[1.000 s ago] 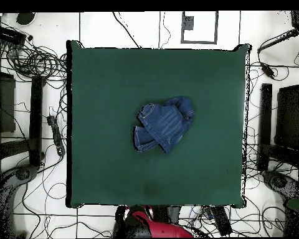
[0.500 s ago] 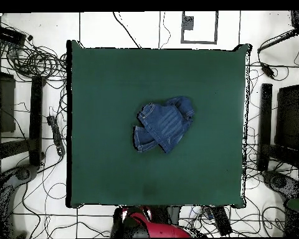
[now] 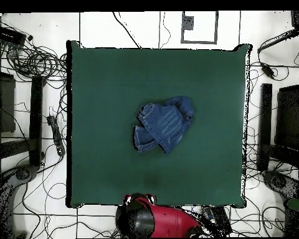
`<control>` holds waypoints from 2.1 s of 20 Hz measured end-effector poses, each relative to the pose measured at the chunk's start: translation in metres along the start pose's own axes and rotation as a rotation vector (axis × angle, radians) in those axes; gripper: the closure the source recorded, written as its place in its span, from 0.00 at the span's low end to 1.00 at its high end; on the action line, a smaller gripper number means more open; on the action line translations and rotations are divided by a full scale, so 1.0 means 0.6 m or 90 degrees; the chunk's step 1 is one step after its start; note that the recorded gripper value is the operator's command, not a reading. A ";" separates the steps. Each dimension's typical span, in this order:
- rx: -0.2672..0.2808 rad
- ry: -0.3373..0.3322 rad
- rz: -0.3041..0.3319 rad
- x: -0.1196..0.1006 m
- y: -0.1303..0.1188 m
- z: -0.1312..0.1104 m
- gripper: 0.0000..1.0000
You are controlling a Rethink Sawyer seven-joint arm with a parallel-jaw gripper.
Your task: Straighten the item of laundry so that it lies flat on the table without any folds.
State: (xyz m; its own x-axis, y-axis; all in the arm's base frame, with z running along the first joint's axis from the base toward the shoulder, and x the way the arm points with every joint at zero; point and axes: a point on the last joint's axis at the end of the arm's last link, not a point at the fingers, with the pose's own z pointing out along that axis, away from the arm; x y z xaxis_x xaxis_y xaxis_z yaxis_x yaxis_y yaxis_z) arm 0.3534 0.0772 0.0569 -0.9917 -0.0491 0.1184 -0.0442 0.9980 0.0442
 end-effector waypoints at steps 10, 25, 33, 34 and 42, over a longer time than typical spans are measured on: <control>0.006 0.006 -0.004 -0.087 0.003 0.015 1.00; 0.016 -0.027 -0.016 -0.218 0.009 0.016 1.00; 0.010 0.017 -0.013 -0.259 -0.002 0.039 1.00; 0.009 0.023 -0.013 -0.263 -0.003 0.043 1.00; 0.008 0.028 -0.012 -0.282 -0.007 0.060 1.00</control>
State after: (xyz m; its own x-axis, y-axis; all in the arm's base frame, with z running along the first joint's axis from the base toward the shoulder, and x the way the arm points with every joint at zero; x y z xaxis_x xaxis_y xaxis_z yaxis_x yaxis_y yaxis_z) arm 0.5170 0.0828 0.0010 -0.9845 -0.0695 0.1608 -0.0648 0.9973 0.0346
